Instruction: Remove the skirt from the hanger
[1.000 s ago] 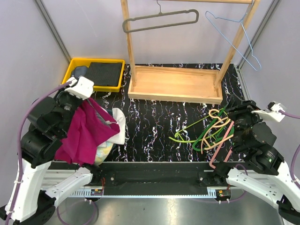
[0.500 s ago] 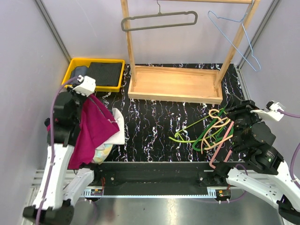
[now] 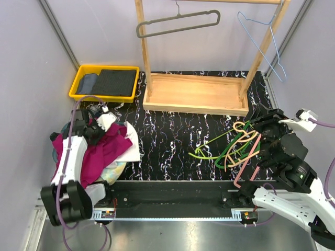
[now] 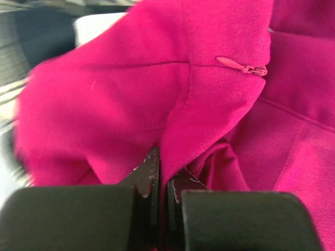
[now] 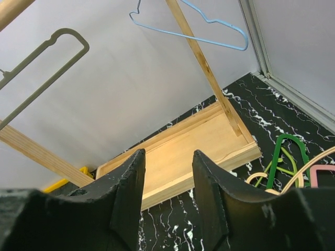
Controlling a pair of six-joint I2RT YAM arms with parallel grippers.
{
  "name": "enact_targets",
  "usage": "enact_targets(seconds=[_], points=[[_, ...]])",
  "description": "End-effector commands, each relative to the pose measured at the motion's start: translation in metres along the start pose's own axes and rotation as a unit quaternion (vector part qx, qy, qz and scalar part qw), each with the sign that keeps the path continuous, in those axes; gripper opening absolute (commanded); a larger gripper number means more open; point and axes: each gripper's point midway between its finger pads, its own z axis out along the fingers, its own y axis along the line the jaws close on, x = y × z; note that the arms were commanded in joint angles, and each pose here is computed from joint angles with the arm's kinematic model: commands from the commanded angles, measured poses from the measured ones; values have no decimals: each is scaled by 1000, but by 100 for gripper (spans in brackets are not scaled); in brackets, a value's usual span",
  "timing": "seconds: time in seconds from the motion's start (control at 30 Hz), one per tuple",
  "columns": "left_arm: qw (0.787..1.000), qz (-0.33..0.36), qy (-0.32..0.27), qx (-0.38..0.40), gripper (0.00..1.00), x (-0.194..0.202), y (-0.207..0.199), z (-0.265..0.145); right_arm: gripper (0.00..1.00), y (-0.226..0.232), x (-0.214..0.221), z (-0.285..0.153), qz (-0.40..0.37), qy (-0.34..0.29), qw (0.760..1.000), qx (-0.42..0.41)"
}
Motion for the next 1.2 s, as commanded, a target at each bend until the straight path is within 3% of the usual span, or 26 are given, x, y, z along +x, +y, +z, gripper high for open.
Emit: enact_targets(seconds=[0.0, 0.07, 0.23, 0.47, 0.5, 0.53, 0.6, 0.67, 0.73, 0.77, 0.83, 0.97, 1.17], points=[[977, 25, 118, 174, 0, 60, -69, 3, 50, 3, -14, 2, 2, -10, 1000, 13], [970, 28, 157, 184, 0, 82, -77, 13, 50, 4, -17, 2, 5, -12, 1000, 12], [968, 65, 217, 108, 0, 133, -74, 42, 50, 7, -21, 2, 16, -13, 1000, 7], [962, 89, 248, 73, 3, 146, -74, 46, 52, 8, -24, 1, 17, -14, 1000, 5], [964, 86, 243, 69, 11, 142, -71, 45, 53, 9, -25, 1, 18, -14, 1000, 4], [966, 85, 235, 63, 42, 134, -64, 40, 55, 9, -25, 2, 18, -14, 1000, 3], [971, 78, 220, 57, 70, 120, -57, 35, 59, 12, -24, 2, 17, -12, 1000, -2], [978, 70, 194, 37, 99, 96, -39, 18, 73, 21, -24, 2, 6, -6, 1000, -20], [988, 58, 141, 6, 99, 56, -16, -6, 84, 32, -24, 2, -6, 2, 999, -43], [992, 35, 118, -7, 99, 40, -9, -16, 98, 50, -13, 3, -26, 20, 996, -77], [999, 10, 48, -17, 99, -7, 6, -53, 100, 67, -2, 2, -74, 58, 990, -108], [991, -93, -94, 1, 99, -87, 3, -117, 100, 87, 80, 3, -188, 199, 956, -103], [964, -158, -213, 13, 99, -146, -7, -192, 100, 94, 108, 1, -180, 248, 948, -82]])
